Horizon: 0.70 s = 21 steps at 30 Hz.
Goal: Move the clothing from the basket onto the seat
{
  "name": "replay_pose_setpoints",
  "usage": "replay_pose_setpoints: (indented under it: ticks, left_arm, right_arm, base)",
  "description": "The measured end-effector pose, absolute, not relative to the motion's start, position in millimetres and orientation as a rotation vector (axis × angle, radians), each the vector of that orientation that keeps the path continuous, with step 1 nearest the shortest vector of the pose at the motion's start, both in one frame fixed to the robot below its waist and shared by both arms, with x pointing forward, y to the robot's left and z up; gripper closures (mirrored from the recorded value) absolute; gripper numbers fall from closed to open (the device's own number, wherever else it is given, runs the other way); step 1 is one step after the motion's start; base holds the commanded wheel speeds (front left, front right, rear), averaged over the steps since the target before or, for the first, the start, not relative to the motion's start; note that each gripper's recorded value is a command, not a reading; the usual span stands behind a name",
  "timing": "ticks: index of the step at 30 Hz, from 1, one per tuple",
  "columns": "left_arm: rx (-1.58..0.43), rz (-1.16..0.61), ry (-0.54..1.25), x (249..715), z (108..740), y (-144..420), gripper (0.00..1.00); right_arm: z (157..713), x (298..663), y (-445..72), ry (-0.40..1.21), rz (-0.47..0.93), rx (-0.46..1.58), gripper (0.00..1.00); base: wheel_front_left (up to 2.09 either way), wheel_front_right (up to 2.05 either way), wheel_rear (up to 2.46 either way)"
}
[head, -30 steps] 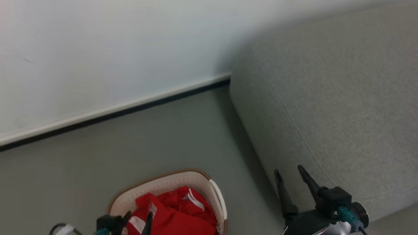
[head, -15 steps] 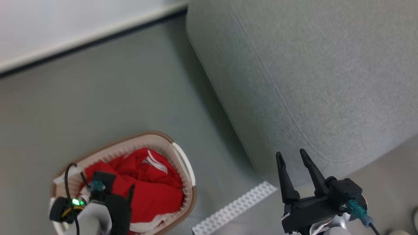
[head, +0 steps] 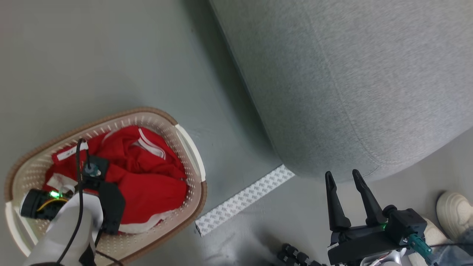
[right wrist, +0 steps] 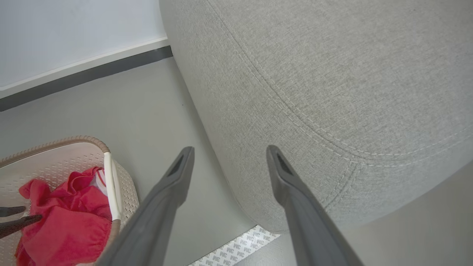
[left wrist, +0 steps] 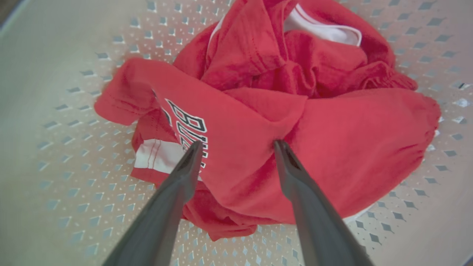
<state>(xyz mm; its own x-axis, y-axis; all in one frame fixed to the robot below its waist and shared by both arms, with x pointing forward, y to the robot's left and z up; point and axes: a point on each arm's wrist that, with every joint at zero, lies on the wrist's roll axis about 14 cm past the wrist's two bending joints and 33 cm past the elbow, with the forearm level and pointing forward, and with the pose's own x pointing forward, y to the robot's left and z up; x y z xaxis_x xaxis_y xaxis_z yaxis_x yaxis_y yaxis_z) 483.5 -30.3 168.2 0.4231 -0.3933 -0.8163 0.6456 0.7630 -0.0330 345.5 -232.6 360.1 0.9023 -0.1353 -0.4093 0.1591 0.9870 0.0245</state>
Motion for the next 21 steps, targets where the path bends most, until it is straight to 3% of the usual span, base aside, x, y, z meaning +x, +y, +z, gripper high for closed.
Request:
replay_pose_setpoints:
  ticks: [8,9,10,21]
  left_arm:
    - [0.296,-0.696,0.987,480,132,-37,0.0]
    - [0.297,-0.694,0.994,478,128,-35,0.44]
    - [0.3,-0.684,1.001,477,125,-33,1.0]
    - [0.227,-0.612,0.988,489,130,-24,1.0]
  right_arm:
    - [333,346,-225,0.495,-0.141,0.078,0.0]
    - [331,346,-224,0.501,-0.14,0.079,0.0]
    - [329,345,-224,0.506,-0.139,0.079,0.0]
    - [330,357,-202,0.489,-0.071,0.115,0.0]
  base:
    - [0.0,0.0,0.0]
    - [0.0,0.0,0.0]
    - [0.0,0.0,0.0]
    - [0.0,0.0,0.0]
